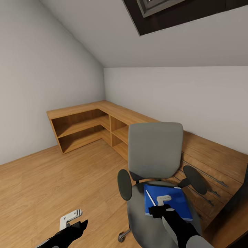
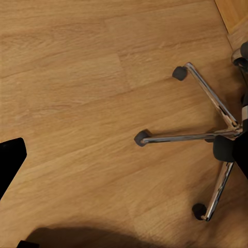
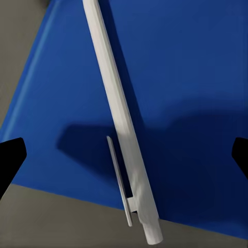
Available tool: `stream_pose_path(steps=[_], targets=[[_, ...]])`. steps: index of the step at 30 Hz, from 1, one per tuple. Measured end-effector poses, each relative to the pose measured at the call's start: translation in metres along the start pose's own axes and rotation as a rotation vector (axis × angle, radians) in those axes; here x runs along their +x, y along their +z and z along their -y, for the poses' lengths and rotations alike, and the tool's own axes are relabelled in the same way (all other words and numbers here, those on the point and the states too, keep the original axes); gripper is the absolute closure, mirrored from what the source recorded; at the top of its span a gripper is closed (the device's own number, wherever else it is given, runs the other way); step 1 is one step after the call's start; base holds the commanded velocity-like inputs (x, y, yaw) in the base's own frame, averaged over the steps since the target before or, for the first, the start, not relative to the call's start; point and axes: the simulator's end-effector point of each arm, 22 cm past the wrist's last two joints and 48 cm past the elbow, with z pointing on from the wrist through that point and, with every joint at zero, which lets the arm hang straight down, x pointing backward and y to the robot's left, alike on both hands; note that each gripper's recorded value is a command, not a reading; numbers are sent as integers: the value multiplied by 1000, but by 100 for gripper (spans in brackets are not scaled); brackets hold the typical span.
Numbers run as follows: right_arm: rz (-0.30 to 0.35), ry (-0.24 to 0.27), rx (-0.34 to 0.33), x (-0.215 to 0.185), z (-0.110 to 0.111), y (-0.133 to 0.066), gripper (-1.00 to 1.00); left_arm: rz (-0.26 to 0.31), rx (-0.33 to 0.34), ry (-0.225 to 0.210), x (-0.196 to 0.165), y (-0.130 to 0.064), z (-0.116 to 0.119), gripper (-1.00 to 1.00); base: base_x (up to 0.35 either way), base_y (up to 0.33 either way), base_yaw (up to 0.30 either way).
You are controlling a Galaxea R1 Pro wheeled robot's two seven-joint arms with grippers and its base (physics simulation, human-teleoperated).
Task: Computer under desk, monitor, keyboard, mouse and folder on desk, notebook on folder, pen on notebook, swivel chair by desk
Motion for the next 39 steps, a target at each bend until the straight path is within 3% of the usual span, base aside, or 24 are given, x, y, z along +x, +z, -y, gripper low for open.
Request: stream_pose_path(steps=[39], targets=[[0, -1, 0, 7, -1, 8, -100, 0, 2, -1, 7, 8, -1, -100, 0, 0, 0]])
